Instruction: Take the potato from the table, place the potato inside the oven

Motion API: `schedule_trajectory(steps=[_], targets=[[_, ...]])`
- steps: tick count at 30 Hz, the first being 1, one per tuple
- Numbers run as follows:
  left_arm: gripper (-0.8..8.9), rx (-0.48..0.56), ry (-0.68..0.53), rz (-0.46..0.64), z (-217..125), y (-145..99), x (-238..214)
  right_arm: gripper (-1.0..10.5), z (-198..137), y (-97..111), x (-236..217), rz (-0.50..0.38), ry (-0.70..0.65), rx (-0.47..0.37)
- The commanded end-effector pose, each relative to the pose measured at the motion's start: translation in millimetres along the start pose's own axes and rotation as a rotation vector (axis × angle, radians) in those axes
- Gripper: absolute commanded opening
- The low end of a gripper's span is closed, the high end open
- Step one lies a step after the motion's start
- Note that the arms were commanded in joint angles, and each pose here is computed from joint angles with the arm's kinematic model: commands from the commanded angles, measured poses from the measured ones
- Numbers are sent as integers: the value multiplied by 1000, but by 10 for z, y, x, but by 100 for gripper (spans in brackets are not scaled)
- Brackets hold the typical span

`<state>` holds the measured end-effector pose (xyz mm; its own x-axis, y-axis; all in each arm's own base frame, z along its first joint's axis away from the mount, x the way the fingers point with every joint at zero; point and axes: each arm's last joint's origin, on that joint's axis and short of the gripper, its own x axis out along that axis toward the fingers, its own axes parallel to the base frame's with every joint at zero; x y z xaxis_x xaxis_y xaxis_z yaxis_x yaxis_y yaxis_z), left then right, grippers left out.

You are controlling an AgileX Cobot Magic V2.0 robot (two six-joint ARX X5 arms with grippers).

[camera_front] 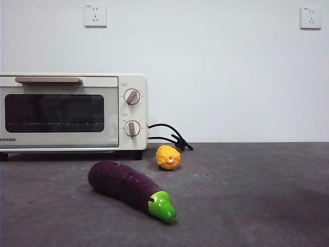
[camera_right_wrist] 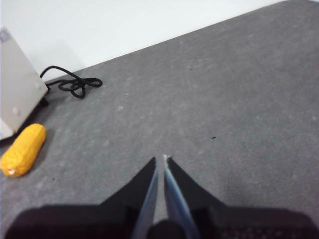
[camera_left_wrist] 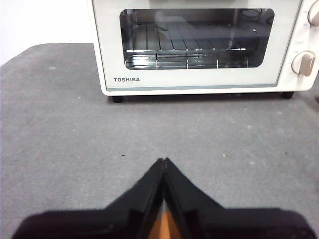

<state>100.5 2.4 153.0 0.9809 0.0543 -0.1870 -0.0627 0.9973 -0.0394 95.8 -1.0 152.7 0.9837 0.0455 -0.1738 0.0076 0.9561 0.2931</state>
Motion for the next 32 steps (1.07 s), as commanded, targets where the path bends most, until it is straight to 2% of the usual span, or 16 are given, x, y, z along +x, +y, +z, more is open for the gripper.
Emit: schedule_trajectory(steps=[1, 8, 15, 19, 23, 32], targets=[[-3, -35, -50, 2, 132, -2, -35, 32, 2, 5, 9, 22, -19, 60], [-3, -39, -166, -6, 505, -14, -175, 32, 245, 100, -57, 130, -154, 66], [-3, -45, -305, -16, 990, -28, -412, 32, 675, 259, -283, 218, -276, 40], [-3, -41, -337, -53, 1263, -48, -503, 31, 925, 354, -454, 265, -349, 23], [-4, -31, -278, -112, 1531, -79, -507, 32, 1165, 439, -625, 268, -359, 19], [-5, -33, -8, -257, 2159, -163, -302, 32, 1649, 606, -910, 228, -234, 30]])
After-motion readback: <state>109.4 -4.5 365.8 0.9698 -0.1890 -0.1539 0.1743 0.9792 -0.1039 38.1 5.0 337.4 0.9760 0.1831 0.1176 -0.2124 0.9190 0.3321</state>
